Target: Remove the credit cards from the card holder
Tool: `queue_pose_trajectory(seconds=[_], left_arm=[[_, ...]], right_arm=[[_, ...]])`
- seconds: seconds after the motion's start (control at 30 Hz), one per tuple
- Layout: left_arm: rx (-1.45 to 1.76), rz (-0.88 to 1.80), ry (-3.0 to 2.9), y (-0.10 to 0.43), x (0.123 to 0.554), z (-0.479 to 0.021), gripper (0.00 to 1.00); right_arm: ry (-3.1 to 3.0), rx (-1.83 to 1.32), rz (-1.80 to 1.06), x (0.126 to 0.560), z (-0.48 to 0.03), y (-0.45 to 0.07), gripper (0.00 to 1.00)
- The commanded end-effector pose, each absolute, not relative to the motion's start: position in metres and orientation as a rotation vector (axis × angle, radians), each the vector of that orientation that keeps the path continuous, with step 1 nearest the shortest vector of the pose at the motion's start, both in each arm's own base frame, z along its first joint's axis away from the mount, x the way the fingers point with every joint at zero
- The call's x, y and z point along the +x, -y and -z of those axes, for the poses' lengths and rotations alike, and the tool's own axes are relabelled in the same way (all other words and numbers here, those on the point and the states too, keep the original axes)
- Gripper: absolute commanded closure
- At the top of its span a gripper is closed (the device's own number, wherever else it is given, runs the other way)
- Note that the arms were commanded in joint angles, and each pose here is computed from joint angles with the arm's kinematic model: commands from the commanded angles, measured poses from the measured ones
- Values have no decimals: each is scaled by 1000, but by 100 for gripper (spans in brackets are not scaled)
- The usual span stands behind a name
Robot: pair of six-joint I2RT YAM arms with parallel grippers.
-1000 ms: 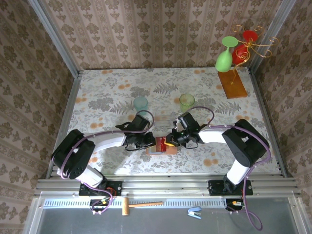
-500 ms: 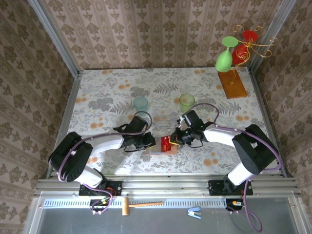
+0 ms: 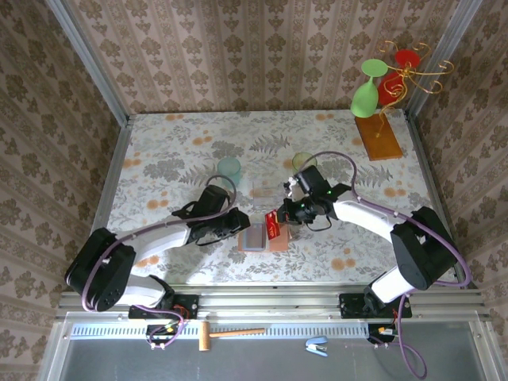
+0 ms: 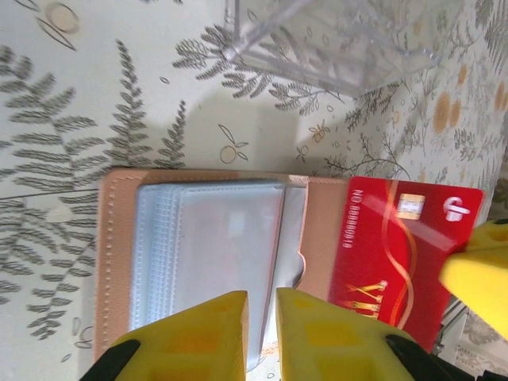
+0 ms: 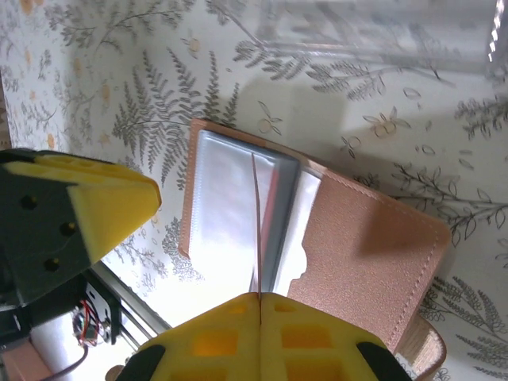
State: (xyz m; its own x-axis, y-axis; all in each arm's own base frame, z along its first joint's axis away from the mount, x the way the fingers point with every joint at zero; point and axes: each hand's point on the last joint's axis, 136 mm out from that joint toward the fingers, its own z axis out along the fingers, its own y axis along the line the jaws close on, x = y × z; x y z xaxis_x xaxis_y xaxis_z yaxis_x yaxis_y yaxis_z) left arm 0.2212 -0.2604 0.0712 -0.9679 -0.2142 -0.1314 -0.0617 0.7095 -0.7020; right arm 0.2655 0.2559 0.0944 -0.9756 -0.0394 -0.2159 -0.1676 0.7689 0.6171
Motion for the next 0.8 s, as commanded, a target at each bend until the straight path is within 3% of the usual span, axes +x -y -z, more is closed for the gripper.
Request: queue_pose_trajectory(seconds=[0.0,0.47,0.77], left_arm=[[-251,1043,-2721,243,219,-66,82],[-294,1014,-2725,218,219,-62,81],[-314,1007,-2717,210,218,-64,81]], right_arm=[[-2747,-415,-876,268,-109,-249,100],[-2405,-1321,-415,306,-141,-238,100],[-2180,-1735,-262,334,-152,-243,100]])
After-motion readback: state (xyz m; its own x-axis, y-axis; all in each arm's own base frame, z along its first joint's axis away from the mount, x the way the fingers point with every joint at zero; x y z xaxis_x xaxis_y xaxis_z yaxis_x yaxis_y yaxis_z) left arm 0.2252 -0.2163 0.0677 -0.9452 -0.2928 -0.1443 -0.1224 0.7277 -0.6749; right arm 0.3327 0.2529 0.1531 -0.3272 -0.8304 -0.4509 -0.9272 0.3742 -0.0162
